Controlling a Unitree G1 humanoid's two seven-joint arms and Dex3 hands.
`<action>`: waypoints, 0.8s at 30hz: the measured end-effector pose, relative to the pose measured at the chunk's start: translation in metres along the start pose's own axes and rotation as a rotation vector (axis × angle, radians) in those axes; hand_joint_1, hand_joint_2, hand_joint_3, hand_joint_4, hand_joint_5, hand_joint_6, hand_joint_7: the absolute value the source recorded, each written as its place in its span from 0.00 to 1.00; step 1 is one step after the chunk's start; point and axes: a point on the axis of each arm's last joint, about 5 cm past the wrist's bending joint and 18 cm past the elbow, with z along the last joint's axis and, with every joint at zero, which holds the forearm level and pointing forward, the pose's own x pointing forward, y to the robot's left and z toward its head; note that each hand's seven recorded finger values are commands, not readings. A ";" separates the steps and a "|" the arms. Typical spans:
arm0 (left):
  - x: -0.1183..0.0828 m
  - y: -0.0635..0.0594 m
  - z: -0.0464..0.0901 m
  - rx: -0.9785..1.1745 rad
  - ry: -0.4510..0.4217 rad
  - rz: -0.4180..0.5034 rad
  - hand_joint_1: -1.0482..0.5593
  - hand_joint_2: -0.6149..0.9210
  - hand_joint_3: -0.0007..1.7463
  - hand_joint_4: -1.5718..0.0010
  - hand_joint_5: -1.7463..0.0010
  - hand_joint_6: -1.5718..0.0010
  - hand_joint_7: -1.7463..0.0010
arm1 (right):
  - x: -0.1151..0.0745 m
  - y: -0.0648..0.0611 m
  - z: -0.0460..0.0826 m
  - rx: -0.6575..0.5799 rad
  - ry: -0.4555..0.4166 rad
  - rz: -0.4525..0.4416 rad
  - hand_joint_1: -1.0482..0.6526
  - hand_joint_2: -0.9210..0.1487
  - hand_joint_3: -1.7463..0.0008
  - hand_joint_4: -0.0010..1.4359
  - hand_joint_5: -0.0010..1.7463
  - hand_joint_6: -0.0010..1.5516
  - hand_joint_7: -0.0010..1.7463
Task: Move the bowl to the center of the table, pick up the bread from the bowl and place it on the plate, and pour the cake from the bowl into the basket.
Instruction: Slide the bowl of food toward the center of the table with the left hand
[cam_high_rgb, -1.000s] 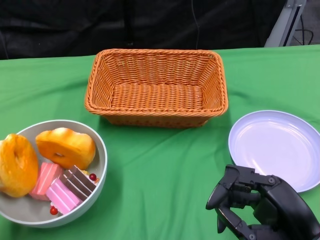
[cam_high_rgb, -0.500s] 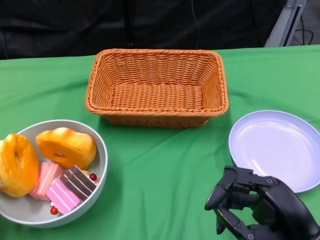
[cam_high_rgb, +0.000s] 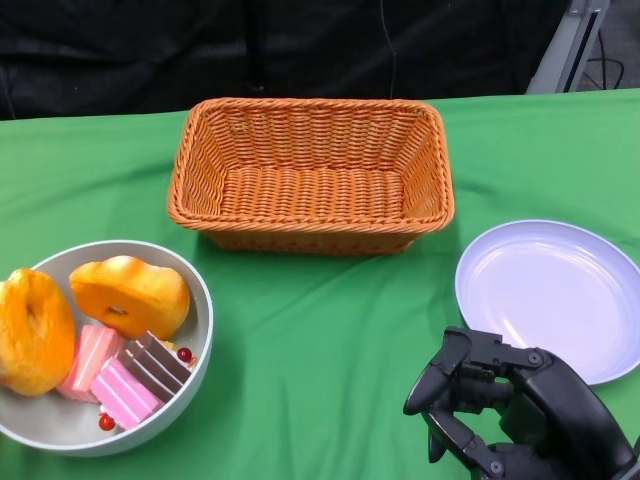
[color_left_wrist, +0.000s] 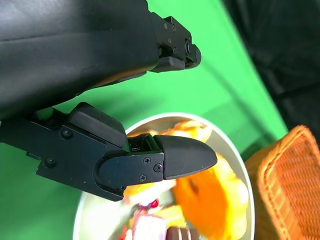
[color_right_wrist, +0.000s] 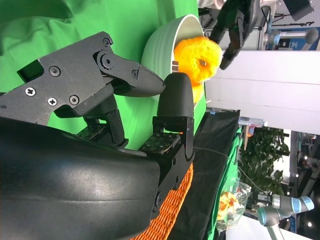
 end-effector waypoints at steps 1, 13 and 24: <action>0.000 0.000 0.001 -0.008 0.016 -0.009 0.09 1.00 0.35 1.00 1.00 0.98 1.00 | 0.000 0.000 0.000 0.000 0.000 0.000 0.50 0.20 0.57 0.51 0.91 0.46 0.72; -0.004 0.006 0.014 -0.071 0.133 -0.129 0.11 1.00 0.32 1.00 1.00 1.00 1.00 | 0.001 0.000 0.000 0.001 -0.001 0.000 0.50 0.20 0.57 0.50 0.91 0.47 0.71; -0.005 0.007 0.026 -0.118 0.187 -0.293 0.14 1.00 0.32 1.00 1.00 1.00 1.00 | 0.002 0.002 0.000 0.005 -0.004 -0.004 0.50 0.19 0.58 0.50 0.91 0.47 0.71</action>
